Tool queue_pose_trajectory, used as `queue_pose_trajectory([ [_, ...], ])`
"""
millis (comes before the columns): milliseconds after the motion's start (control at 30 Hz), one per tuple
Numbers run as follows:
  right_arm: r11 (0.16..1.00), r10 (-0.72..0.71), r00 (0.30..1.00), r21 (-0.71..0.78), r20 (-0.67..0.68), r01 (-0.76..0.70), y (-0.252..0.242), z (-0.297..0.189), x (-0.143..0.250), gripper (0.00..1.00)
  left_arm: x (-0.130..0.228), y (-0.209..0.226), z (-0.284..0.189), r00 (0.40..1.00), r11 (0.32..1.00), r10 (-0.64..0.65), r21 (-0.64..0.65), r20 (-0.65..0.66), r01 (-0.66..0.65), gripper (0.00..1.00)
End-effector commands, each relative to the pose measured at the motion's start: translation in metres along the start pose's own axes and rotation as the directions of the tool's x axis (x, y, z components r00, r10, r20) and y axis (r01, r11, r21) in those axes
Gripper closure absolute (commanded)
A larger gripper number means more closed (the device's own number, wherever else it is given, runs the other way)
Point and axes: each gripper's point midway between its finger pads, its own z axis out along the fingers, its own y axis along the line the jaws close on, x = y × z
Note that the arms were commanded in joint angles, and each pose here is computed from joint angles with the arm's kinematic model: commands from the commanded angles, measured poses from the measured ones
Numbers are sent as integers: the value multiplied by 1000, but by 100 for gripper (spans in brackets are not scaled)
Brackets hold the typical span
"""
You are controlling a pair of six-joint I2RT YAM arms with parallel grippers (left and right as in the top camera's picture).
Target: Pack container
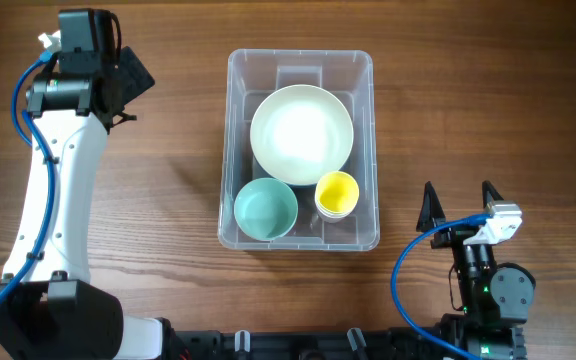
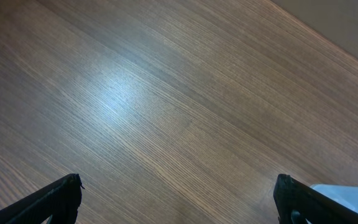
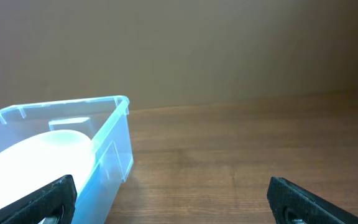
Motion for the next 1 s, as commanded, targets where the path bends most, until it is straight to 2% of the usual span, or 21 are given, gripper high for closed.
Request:
queue_pose_trajectory([
  [0, 997, -77, 997, 20, 7, 77, -3, 0, 1, 0, -11, 2, -10, 999, 1000, -24, 4, 36, 24, 0],
  [100, 994, -110, 994, 19, 7, 110, -3, 0, 0, 0, -11, 2, -10, 999, 1000, -24, 4, 36, 24, 0],
  [967, 994, -108, 994, 16, -3, 108, -3, 0, 3, 0, -11, 2, -10, 999, 1000, -24, 4, 36, 24, 0],
])
